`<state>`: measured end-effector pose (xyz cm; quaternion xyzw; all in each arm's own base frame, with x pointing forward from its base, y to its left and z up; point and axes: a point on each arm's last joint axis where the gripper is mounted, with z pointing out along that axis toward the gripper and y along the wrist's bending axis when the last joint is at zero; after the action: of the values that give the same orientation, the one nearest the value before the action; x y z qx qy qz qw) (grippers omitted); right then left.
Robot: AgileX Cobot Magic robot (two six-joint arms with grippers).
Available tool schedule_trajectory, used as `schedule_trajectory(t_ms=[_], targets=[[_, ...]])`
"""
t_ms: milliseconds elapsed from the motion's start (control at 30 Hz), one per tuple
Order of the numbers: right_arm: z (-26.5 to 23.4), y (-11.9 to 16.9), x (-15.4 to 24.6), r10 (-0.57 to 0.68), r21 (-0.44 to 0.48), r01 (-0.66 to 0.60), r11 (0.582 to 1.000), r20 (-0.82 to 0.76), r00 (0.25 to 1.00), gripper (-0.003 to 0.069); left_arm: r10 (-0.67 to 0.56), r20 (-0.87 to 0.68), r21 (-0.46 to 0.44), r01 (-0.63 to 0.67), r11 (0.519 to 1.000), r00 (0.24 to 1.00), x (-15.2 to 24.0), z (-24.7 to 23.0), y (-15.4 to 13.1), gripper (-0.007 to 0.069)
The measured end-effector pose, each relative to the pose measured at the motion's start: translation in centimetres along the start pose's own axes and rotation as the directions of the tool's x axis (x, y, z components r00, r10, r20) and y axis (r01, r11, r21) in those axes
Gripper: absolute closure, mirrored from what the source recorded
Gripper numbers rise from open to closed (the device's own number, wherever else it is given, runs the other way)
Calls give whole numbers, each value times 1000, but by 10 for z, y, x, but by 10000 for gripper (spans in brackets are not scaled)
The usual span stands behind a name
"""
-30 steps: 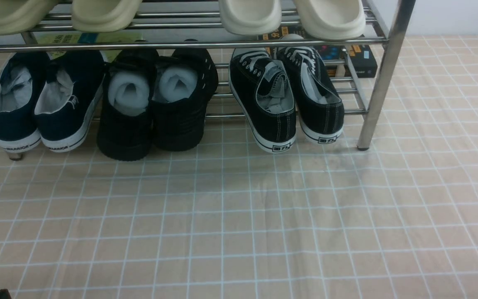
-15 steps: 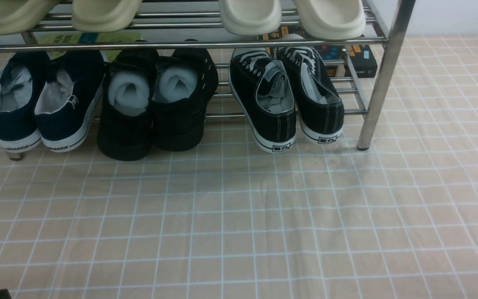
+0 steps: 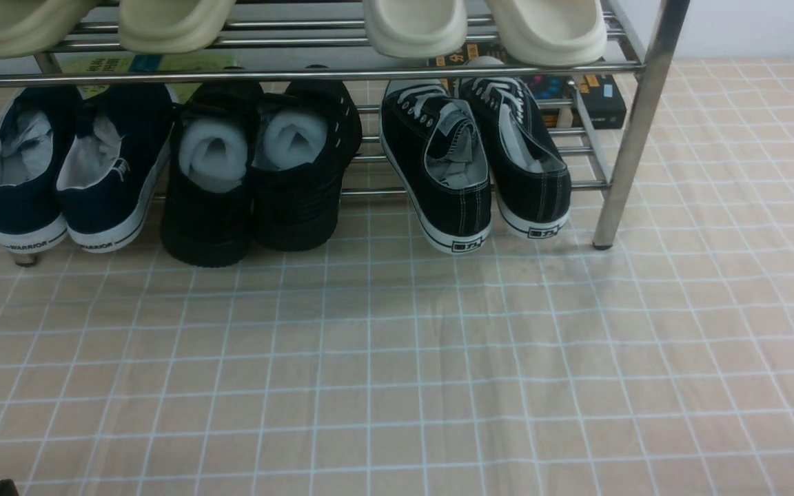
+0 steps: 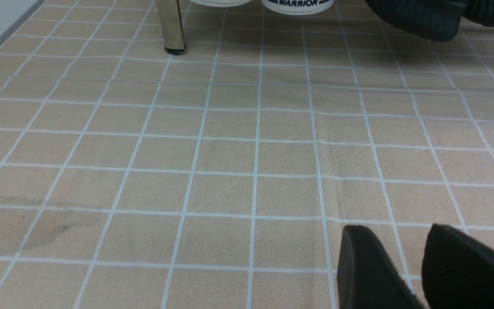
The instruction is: Take the shoes off the shelf from the light coffee tablecloth by hand.
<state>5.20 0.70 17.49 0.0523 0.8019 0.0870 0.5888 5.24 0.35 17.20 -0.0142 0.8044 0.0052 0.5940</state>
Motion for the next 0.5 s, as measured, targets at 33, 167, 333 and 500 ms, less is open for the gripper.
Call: schedule_trajectory(t_ms=[33, 167, 333, 500], targets=[[0, 2, 0, 103, -25, -103, 994, -3, 995, 419, 0, 0, 0, 0, 1000, 1000, 0, 0, 0, 385], [0, 11, 1, 452, -113, -454, 884, -51, 891, 419, 0, 0, 0, 0, 1000, 1000, 0, 0, 0, 385], [0, 17, 1, 602, -159, -610, 776, -101, 792, 419, 0, 0, 0, 0, 1000, 1000, 0, 0, 0, 385], [-1, 19, -1, 664, -186, -674, 715, -123, 738, 430, 0, 0, 0, 0, 1000, 1000, 0, 0, 0, 385]])
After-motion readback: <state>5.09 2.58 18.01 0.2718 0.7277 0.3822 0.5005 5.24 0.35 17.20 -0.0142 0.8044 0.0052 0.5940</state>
